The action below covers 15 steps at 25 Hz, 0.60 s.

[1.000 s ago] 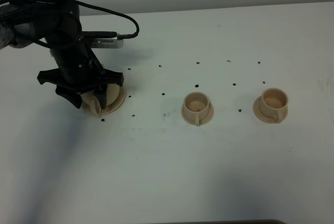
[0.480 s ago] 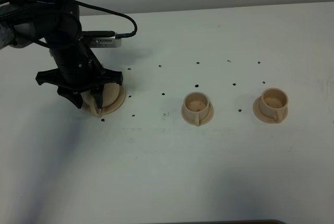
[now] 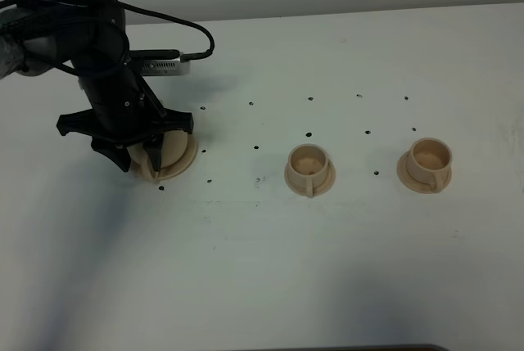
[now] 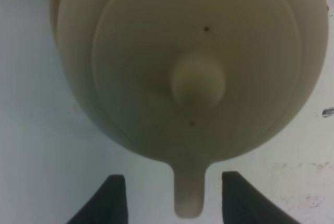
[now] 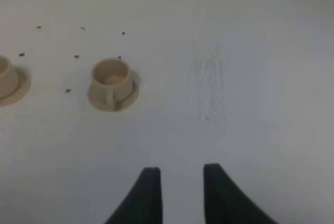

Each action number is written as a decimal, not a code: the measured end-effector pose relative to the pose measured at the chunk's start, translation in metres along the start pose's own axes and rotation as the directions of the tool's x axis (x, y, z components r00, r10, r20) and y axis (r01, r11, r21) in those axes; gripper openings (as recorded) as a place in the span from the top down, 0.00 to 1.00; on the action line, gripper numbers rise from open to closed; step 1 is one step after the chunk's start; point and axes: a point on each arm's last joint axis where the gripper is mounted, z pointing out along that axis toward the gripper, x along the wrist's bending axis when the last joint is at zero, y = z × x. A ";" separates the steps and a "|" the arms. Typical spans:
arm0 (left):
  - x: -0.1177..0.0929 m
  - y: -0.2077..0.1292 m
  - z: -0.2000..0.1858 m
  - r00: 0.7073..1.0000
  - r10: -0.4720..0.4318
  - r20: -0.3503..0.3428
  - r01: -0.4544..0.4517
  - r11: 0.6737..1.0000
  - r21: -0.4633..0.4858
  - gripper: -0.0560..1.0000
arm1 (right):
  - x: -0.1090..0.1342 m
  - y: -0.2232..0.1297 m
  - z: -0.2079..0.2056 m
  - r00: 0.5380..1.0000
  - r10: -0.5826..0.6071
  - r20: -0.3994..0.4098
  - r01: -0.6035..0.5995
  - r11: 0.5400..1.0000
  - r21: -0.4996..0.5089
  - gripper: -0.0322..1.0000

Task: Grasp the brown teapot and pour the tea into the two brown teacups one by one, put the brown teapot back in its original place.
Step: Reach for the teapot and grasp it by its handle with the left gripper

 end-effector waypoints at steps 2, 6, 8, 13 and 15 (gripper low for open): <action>0.000 0.000 0.004 1.000 -0.001 -0.003 0.001 1.000 0.010 0.55 | 0.000 0.000 0.000 1.000 0.000 0.000 0.000 1.000 0.000 0.78; 0.000 0.000 0.005 1.000 -0.003 -0.003 0.003 1.000 0.012 0.57 | 0.000 0.000 0.000 1.000 0.000 0.000 0.000 1.000 0.000 0.78; 0.000 0.000 0.005 1.000 -0.003 -0.003 0.003 1.000 0.012 0.57 | 0.000 0.000 0.000 1.000 0.000 0.000 0.000 1.000 0.000 0.78; 0.000 0.000 0.005 1.000 -0.003 -0.003 0.003 1.000 0.012 0.57 | 0.000 0.000 0.000 1.000 0.000 0.000 0.000 1.000 0.000 0.78; 0.000 0.000 0.005 1.000 -0.003 -0.003 0.003 1.000 0.012 0.58 | 0.000 0.000 0.000 1.000 0.000 0.000 0.000 1.000 0.000 0.78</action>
